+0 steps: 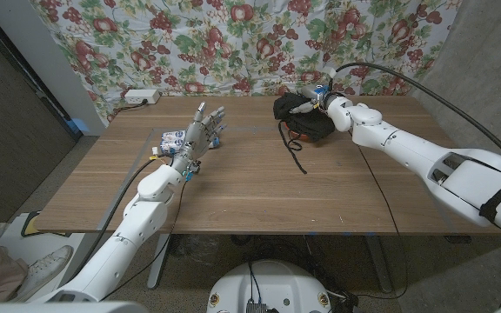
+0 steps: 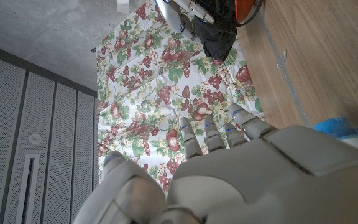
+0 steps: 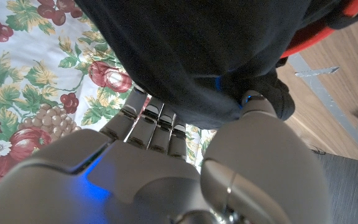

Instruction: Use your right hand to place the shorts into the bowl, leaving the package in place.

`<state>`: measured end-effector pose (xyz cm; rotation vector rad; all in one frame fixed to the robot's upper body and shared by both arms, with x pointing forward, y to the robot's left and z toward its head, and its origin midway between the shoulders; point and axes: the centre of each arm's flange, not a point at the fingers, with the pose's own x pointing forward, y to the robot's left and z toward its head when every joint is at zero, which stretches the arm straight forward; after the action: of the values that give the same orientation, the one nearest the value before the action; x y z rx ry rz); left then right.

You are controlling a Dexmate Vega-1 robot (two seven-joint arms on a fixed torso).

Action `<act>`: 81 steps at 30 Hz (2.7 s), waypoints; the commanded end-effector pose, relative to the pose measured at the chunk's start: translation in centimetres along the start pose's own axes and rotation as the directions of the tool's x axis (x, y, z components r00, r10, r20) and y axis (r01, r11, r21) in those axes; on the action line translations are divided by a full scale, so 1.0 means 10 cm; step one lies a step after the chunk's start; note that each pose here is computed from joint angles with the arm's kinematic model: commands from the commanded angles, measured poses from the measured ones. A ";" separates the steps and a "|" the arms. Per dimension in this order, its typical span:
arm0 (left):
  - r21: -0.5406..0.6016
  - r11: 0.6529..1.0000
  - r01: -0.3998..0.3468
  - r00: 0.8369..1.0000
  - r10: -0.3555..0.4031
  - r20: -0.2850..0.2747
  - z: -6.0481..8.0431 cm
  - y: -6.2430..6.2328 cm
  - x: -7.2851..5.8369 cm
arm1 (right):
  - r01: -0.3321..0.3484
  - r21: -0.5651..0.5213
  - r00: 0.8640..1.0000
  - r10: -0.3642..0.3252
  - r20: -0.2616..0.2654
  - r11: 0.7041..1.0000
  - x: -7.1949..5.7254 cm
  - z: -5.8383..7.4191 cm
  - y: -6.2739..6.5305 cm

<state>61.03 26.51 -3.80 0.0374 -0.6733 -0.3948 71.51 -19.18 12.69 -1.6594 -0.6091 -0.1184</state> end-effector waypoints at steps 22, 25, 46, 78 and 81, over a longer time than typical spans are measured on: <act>-0.004 1.000 0.011 1.000 -0.011 0.012 -0.03 0.00 -0.01 | -0.025 0.003 1.000 0.025 0.013 1.000 -0.14 -0.01 -0.12; -0.006 1.000 0.012 1.000 -0.012 0.014 -0.03 -0.01 -0.01 | -0.022 0.005 1.000 0.022 0.012 1.000 -0.16 -0.01 -0.14; 0.006 0.999 0.045 0.999 -0.045 0.029 -0.01 0.06 0.06 | 0.070 0.069 0.997 -0.073 0.036 0.995 -0.32 0.07 -0.33; 0.026 0.995 0.093 0.996 -0.093 0.011 0.14 -0.12 0.43 | 0.203 0.135 0.974 -0.214 0.070 0.970 -0.60 0.01 -0.65; 0.024 0.995 0.096 0.995 -0.096 0.010 0.13 -0.14 0.44 | 0.204 0.141 0.975 -0.215 0.064 0.969 -0.63 -0.01 -0.62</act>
<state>62.64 24.73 -1.07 0.0800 -0.6905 -0.4701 64.21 -20.12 15.83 -1.5052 -0.8096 -0.1503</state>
